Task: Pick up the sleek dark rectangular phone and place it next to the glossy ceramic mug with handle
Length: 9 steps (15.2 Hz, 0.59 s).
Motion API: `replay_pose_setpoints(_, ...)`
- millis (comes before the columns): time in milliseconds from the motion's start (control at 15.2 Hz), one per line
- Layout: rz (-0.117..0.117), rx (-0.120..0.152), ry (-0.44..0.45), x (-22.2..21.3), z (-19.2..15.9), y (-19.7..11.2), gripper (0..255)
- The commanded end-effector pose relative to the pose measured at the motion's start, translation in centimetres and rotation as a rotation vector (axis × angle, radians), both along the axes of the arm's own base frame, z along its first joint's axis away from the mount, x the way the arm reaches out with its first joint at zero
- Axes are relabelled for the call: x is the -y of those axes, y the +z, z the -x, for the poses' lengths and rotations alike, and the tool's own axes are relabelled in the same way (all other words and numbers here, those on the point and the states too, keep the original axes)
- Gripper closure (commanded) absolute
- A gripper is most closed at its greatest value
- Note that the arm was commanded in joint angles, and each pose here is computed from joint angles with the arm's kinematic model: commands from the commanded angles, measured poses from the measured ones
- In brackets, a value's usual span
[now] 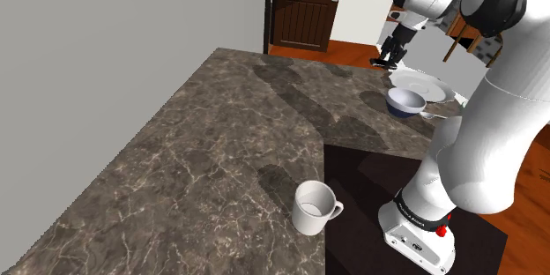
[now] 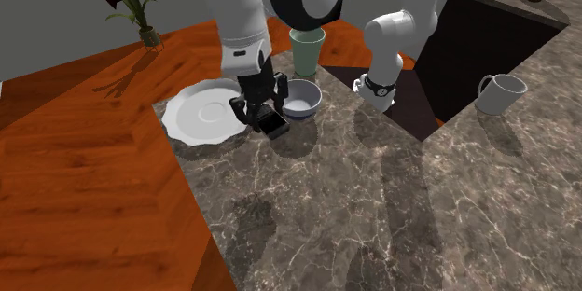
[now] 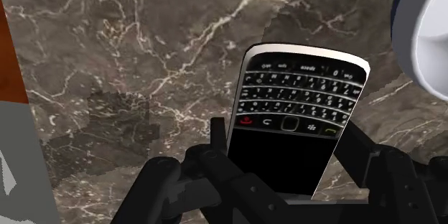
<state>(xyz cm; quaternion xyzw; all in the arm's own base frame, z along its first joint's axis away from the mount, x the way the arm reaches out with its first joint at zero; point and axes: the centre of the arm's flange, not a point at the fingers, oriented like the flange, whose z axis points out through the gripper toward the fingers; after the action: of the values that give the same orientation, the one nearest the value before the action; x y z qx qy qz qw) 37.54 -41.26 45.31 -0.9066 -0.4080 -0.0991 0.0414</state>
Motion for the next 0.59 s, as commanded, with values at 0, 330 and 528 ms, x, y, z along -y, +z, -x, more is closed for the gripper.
replay_pose_setpoints(0, 0.0, -0.001, 0.0, 0.1, 0.0, 1.1, 255)
replay_pose_setpoints(330, 0.0, -0.001, 0.0, 0.1, 0.0, 3.8, 255)
replay_pose_setpoints(528, 0.0, -0.001, 0.0, 0.1, 0.0, 4.9, 255)
